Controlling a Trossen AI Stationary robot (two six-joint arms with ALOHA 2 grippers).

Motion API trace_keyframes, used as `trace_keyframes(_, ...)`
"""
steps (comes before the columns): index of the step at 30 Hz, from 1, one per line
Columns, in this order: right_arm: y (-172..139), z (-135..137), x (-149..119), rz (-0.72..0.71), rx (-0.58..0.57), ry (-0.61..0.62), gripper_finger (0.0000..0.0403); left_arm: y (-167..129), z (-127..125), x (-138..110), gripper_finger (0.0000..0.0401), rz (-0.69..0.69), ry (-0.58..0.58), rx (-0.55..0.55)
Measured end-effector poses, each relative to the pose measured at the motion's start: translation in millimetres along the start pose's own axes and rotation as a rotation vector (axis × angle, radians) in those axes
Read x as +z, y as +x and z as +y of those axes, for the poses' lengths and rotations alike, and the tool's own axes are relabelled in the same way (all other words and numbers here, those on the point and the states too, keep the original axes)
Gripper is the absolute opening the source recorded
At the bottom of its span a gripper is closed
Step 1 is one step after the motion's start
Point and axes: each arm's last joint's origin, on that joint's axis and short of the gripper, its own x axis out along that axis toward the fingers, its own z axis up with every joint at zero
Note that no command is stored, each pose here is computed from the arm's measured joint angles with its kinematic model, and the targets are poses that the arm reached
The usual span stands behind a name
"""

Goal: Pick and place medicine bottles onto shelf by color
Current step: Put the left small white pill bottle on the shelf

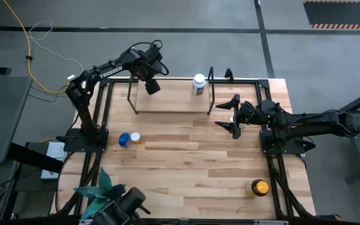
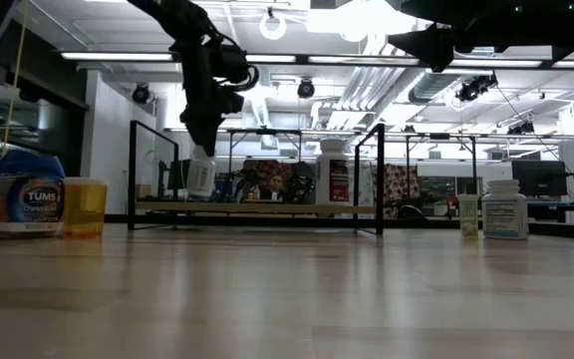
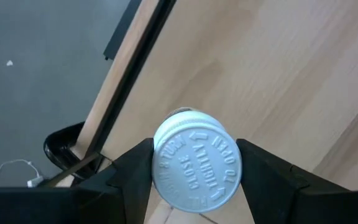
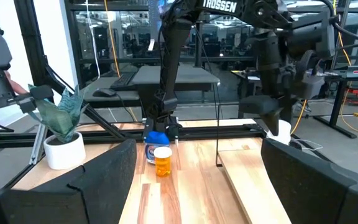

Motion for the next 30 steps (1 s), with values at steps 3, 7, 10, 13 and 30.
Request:
trace_keyframes(3, 0.0, 0.0, 0.0, 0.0, 0.0, 0.0, 0.0337, -0.1, -0.2, 0.4, 0.0195, -0.004, -0.016, 0.0)
trace_keyframes(7, 0.0, 0.0, -0.1, 0.0, 0.0, 0.0, 0.0337, -0.1, 0.4, 0.4, 0.0195, -0.001, -0.03, 0.014)
trace_keyframes(10, 0.0, 0.0, 0.0, 0.0, 0.0, 0.0, 0.0337, -0.1, 1.1, 0.5, 0.0195, 0.001, -0.054, 0.037)
trace_keyframes(13, 0.0, 0.0, 0.0, 0.0, 0.0, 0.0, 0.0337, -0.3, 1.6, 0.4, 0.0195, 0.003, -0.079, 0.054)
trace_keyframes(30, 0.0, 0.0, 0.0, 0.0, 0.0, 0.0, 0.0337, -0.3, 1.7, 0.5, 0.0204, 0.002, -0.099, 0.057)
